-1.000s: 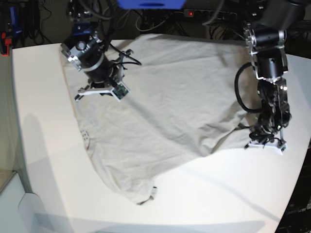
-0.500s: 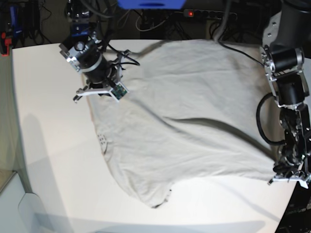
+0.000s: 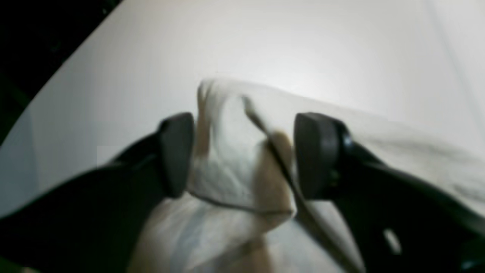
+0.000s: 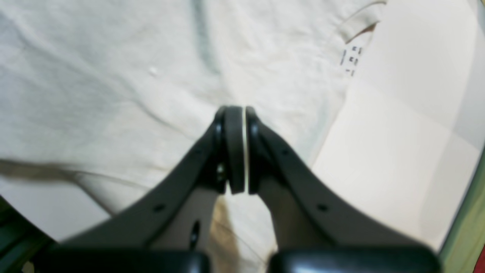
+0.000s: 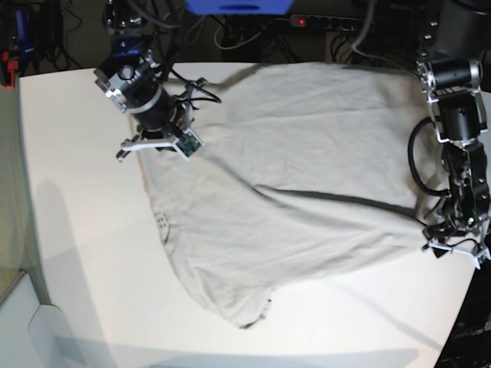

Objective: Layout the t-shirt on the table in an organized manner, then fold the t-shirt properly
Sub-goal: 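Drag the shirt with both grippers away from the hem to flatten it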

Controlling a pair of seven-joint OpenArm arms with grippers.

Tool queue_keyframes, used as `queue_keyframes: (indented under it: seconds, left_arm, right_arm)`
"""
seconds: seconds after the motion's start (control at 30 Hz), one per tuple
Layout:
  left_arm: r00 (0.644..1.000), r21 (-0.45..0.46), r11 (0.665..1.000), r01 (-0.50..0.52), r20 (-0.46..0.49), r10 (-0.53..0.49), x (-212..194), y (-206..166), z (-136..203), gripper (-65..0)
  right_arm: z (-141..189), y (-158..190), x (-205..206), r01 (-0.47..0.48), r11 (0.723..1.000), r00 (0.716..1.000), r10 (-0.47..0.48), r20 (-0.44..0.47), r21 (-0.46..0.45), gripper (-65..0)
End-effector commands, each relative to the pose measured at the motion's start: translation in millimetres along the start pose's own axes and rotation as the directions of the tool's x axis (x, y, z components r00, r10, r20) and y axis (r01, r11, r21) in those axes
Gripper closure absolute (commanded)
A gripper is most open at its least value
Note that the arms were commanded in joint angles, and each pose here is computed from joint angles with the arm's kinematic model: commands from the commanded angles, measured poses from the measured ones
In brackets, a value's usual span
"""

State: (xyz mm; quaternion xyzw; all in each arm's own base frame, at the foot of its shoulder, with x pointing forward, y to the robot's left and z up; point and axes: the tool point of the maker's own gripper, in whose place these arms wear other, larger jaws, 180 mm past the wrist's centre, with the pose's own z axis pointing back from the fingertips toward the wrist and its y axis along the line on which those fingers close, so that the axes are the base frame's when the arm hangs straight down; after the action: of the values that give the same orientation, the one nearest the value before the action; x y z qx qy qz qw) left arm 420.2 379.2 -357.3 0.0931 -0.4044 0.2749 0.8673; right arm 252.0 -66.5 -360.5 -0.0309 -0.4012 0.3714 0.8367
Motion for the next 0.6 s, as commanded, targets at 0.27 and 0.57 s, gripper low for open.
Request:
queue_keyframes:
  seconds: [0.27,0.57]
  left_arm:
    - [1.000,0.037,0.999,-0.001,0.018,0.000,10.1,39.2,36.3,-44.0]
    - [0.999,0.054,0.999,-0.002,-0.038,0.005,-34.8,72.7,107.1,-44.0]
  right_arm:
    - [5.7,-23.2,-3.7,0.043,0.997,0.999,-0.042,0.009,-0.070,-0.1]
    - [12.6,-36.9,-25.8,0.087,0.989,0.995,-0.093,-0.039,-0.120,-12.3]
